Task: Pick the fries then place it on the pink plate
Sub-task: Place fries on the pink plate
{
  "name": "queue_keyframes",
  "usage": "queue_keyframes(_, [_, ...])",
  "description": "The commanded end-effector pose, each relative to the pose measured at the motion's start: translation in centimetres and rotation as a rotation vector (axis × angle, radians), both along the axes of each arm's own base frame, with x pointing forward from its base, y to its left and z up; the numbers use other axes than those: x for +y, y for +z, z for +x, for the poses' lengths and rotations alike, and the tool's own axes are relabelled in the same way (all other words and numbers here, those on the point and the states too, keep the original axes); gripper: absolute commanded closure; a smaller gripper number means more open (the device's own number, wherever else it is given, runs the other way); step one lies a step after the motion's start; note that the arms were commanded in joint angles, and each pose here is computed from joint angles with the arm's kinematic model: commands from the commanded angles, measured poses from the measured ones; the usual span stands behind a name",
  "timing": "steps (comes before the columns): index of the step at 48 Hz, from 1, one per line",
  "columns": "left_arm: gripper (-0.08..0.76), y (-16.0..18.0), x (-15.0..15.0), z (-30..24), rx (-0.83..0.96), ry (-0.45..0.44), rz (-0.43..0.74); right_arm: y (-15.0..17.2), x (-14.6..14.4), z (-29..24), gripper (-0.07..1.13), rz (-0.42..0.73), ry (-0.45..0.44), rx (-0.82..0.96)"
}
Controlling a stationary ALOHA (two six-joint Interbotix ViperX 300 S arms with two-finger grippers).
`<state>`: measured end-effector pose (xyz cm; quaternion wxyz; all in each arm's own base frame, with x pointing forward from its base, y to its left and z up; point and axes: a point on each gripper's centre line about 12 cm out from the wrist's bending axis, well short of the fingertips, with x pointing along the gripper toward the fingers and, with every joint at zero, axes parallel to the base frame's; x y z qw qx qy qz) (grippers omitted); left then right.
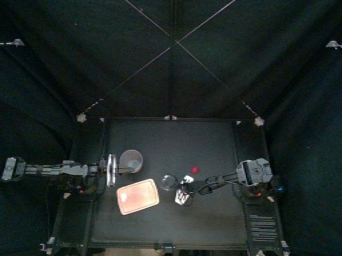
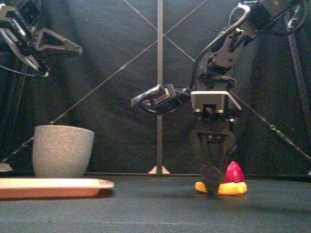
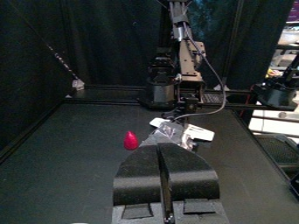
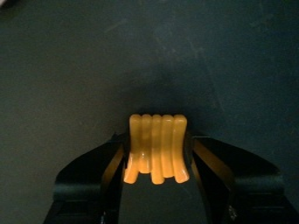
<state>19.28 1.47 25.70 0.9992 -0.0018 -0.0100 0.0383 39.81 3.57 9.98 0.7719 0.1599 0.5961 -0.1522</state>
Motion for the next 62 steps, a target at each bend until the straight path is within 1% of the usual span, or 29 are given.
queue_keyframes(1, [0.698, 0.5, 0.1, 0.2, -0.014, 0.003, 0.000, 0.9, 0.1, 0.4, 0.31, 0.006, -0.003, -0.023])
queue_keyframes(5, [0.698, 0.5, 0.1, 0.2, -0.014, 0.003, 0.000, 1.8, 0.2, 0.7, 0.31, -0.001, 0.002, -0.031])
queue_keyframes(9, [0.698, 0.6, 0.1, 0.2, -0.015, 0.003, 0.000, 3.3, 0.2, 1.2, 0.31, -0.005, 0.008, -0.055])
queue_keyframes(16, [0.698, 0.6, 0.0, 0.2, -0.015, 0.002, 0.000, 6.9, 0.4, 3.1, 0.31, -0.027, 0.037, -0.137])
queue_keyframes(23, [0.698, 0.6, 0.1, 0.2, -0.015, 0.003, 0.003, 9.7, 0.2, 6.1, 0.31, -0.084, 0.069, -0.234])
queue_keyframes(28, [0.698, 0.7, 0.1, 0.2, -0.018, 0.003, 0.004, 10.6, 0.0, 8.3, 0.31, -0.128, 0.087, -0.274])
queue_keyframes(33, [0.698, 0.8, 0.2, 0.2, -0.021, 0.008, 0.005, 11.1, -0.1, 10.7, 0.31, -0.166, 0.101, -0.309])
queue_keyframes(40, [0.698, 1.0, 0.3, 0.2, -0.027, 0.017, 0.005, 10.7, 0.5, 13.6, 0.31, -0.173, 0.111, -0.348])
queue_keyframes(46, [0.698, 0.9, 0.5, 0.1, -0.026, 0.026, 0.005, 10.3, 1.3, 16.1, 0.31, -0.154, 0.112, -0.390])
queue_keyframes(56, [0.698, 0.9, 0.7, 0.0, -0.030, 0.035, 0.007, 8.4, 2.4, 17.9, 0.30, -0.081, 0.081, -0.370])
queue_keyframes(62, [0.698, 0.9, 0.8, 0.0, -0.030, 0.040, 0.006, 8.7, 2.3, 18.4, 0.25, -0.095, 0.077, -0.361])
